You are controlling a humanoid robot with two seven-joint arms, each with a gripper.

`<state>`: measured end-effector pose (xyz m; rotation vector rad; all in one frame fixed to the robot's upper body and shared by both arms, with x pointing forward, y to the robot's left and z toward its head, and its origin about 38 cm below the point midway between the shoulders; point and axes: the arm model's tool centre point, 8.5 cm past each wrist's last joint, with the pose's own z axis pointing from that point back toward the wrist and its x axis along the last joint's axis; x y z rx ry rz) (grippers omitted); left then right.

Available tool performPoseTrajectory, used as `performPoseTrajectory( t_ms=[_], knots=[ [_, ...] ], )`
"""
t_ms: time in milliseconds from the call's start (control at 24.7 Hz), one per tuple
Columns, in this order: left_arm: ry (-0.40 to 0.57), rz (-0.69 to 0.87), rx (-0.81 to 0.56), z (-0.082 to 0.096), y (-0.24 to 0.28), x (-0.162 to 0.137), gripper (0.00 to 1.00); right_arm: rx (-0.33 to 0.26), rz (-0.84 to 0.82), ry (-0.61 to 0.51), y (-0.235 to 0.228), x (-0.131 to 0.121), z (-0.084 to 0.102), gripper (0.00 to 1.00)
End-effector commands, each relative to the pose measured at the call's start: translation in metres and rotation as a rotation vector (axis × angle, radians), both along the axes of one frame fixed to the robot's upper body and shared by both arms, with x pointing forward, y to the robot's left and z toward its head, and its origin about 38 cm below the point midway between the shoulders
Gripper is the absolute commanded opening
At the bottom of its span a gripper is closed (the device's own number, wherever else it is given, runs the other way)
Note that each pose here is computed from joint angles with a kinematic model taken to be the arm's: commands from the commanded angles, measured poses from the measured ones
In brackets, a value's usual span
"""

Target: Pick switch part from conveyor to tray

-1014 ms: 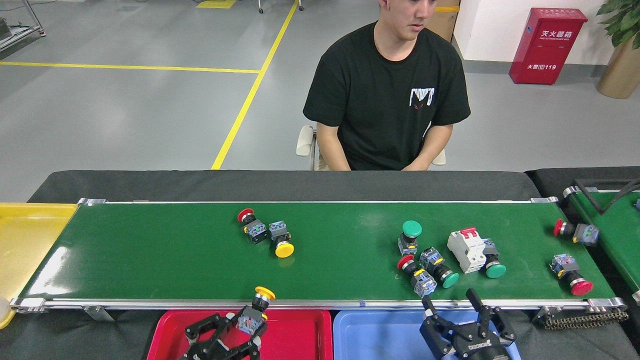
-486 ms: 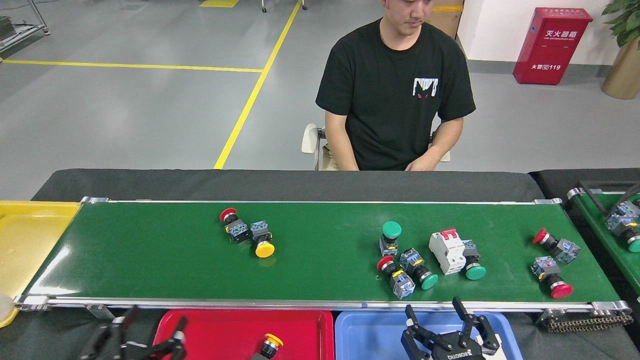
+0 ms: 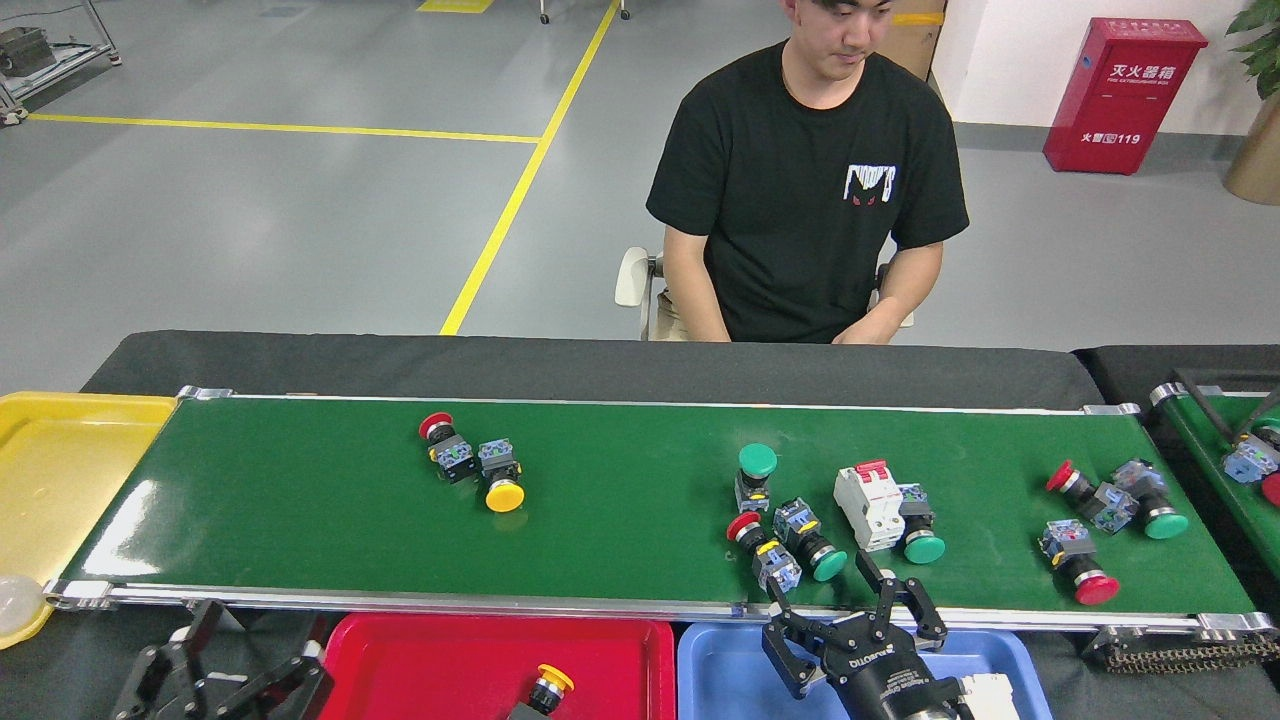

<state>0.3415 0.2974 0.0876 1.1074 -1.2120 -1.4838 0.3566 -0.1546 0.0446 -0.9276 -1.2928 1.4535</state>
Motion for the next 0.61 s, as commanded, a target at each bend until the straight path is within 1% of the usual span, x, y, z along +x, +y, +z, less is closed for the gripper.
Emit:
performPoseTrajectory(
  t_ms=[0,81,162,203,243,284,324,365,405,486,568],
  knots=[
    [0.086,-0.028,0.025,-0.001,-0.011,0.015,1.0,0.009,0.0,-0.017,0.007,0.015,0.008,0.99],
    [0.117,-0.086,0.015,-0.008,-0.033,0.032,1.0,0.014,0.017,0.006,0.023,0.029,0.006,0.99],
    [0.147,-0.089,-0.004,-0.016,-0.041,0.049,1.0,0.019,0.023,0.029,0.034,0.044,0.002,0.98],
    [0.155,-0.083,-0.01,-0.018,-0.042,0.056,1.0,0.02,0.029,0.036,0.04,0.048,0.001,0.97],
    [0.158,-0.074,-0.012,-0.017,-0.045,0.068,1.0,0.016,0.034,0.045,0.045,0.052,-0.001,0.85],
    [0.164,-0.072,-0.009,-0.016,-0.049,0.078,1.0,0.016,0.037,0.044,0.048,0.055,0.0,0.69],
    [0.169,-0.066,-0.005,-0.015,-0.05,0.088,1.0,0.013,0.039,0.039,0.048,0.056,0.001,0.49],
    [0.172,-0.063,-0.004,-0.015,-0.051,0.092,1.0,0.013,0.043,0.037,0.048,0.057,0.002,0.33],
    [0.177,-0.063,-0.004,-0.014,-0.051,0.098,1.0,0.009,0.049,0.035,0.049,0.057,0.002,0.19],
    [0.189,-0.06,-0.002,-0.015,-0.048,0.105,1.0,0.005,0.063,0.033,0.051,0.056,0.003,0.1],
    [0.213,-0.043,0.004,-0.021,-0.04,0.109,1.0,0.006,0.078,0.03,0.054,0.056,0.003,0.05]
  ],
)
